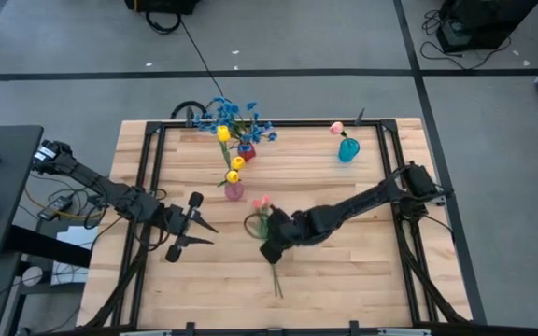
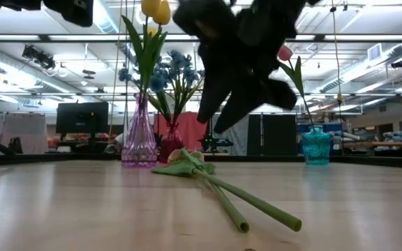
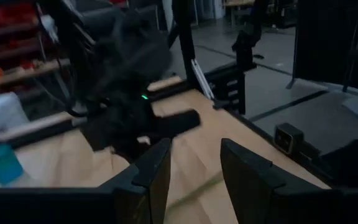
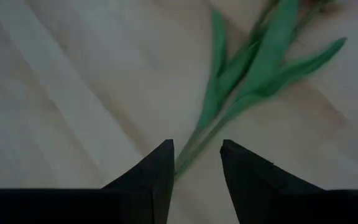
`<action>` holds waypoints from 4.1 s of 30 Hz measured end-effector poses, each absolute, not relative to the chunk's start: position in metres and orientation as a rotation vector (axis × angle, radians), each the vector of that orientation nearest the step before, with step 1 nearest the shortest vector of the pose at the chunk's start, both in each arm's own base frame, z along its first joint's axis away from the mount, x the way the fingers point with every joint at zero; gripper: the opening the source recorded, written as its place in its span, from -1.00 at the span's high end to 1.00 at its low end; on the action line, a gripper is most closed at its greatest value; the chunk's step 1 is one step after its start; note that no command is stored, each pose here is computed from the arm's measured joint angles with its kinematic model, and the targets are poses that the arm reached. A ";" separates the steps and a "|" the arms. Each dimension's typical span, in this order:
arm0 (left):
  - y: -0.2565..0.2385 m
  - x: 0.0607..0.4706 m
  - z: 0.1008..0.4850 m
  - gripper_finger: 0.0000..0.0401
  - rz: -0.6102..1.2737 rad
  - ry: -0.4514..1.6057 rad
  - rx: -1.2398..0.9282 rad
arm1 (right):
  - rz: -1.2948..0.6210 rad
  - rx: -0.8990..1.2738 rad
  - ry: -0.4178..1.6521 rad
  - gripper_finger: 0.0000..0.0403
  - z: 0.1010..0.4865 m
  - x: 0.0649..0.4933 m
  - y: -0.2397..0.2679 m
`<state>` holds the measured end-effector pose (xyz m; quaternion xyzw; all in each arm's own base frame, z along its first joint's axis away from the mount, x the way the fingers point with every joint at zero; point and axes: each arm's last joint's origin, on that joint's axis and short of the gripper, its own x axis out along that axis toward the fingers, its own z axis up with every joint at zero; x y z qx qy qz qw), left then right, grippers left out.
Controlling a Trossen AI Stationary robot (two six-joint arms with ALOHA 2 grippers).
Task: Sort flowers into vase by color
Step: Put the right pink tulip into the blue vase
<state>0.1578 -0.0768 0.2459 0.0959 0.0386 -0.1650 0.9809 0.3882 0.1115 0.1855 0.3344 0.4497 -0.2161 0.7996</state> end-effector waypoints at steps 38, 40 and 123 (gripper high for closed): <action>-0.075 0.154 0.207 0.27 -0.331 -0.087 0.297 | -0.753 0.703 1.116 0.36 0.162 0.431 0.137; -0.075 0.154 0.207 0.27 -0.329 -0.084 0.297 | -0.770 0.697 1.146 0.37 0.158 0.436 0.135; -0.074 0.154 0.206 0.27 -0.301 -0.064 0.218 | -1.060 0.341 0.888 0.98 0.286 0.330 0.143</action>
